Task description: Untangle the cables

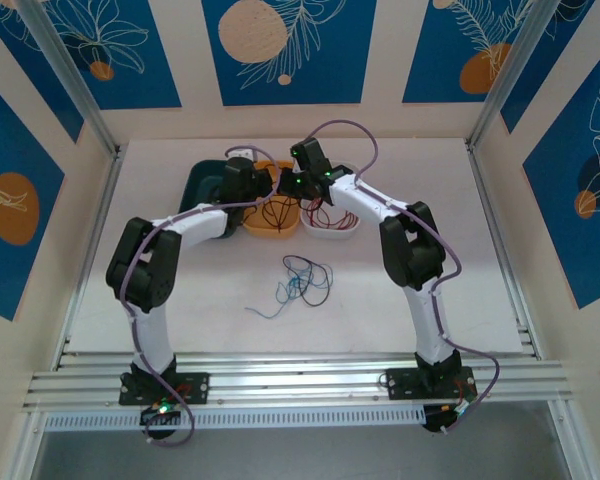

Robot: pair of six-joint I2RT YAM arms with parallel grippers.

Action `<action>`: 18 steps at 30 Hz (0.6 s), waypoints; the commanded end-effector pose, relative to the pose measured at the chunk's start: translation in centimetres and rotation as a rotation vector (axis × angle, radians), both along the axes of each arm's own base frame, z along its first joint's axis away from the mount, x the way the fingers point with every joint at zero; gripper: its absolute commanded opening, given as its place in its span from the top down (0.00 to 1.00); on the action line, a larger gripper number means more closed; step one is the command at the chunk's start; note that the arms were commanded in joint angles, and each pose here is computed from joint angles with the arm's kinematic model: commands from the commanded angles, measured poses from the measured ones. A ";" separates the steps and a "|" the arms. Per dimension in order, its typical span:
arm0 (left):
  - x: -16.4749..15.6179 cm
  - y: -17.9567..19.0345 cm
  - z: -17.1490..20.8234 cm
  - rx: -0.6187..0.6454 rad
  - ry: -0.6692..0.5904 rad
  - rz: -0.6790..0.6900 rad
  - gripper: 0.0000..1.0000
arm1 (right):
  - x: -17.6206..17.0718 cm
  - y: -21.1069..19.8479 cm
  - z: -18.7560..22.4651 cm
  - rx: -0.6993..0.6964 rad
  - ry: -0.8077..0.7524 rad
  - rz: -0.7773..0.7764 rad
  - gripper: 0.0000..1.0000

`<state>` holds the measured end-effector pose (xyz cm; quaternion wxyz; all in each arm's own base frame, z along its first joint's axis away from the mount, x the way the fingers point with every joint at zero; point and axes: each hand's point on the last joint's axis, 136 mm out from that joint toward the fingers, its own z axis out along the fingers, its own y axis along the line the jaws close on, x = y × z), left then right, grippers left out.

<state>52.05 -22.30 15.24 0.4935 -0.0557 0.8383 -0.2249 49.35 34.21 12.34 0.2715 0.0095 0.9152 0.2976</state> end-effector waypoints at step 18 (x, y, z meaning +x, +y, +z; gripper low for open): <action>1.6 1.1 -4.5 -0.004 0.101 -0.024 1.00 | -0.2 -0.8 0.9 -0.097 0.013 0.021 0.60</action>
